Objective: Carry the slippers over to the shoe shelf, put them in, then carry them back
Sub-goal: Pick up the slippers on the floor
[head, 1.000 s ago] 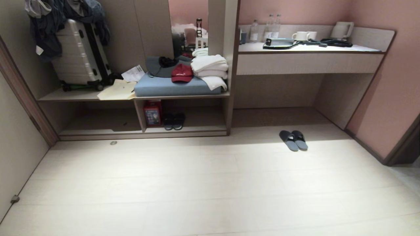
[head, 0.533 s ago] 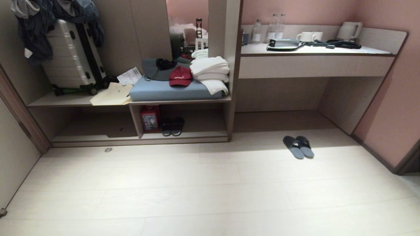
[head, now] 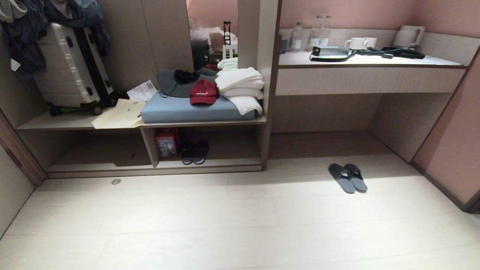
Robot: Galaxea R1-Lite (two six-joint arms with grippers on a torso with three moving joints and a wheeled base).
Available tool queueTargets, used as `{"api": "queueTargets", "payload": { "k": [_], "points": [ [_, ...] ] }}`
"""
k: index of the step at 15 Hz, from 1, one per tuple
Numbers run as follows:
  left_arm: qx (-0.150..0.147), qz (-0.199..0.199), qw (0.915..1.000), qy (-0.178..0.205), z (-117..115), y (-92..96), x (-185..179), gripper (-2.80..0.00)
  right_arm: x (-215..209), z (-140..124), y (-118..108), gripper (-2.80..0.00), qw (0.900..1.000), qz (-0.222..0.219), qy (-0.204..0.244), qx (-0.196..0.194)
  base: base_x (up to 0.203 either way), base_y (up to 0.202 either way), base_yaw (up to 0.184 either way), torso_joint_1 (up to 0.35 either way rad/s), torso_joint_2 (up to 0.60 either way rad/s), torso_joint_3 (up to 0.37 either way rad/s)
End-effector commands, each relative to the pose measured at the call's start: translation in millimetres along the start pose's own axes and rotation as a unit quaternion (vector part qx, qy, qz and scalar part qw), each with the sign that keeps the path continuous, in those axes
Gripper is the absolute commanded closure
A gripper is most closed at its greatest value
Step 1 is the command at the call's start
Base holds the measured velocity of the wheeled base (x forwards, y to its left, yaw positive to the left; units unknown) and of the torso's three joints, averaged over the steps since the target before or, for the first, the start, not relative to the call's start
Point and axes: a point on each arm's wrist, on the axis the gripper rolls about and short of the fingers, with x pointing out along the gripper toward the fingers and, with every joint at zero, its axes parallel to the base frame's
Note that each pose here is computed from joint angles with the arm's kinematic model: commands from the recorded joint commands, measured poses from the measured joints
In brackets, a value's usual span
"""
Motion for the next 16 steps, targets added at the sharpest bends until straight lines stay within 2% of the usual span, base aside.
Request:
{"api": "queueTargets", "payload": {
  "k": [1, 16],
  "points": [
    [0.000, 0.001, 1.0000, 0.000, 0.1, 0.0, 0.1, 0.00, 0.0, 0.0, 0.0, 0.00, 1.000, 0.000, 0.000, 0.000, 0.199, 0.000, 0.002, 0.002, 0.00, -0.006],
    [0.000, 0.000, 1.0000, 0.000, 0.1, 0.0, 0.1, 0.00, 0.0, 0.0, 0.0, 0.00, 1.000, 0.000, 0.000, 0.000, 0.196, 0.000, -0.001, 0.003, 0.00, 0.002]
  ]
}}
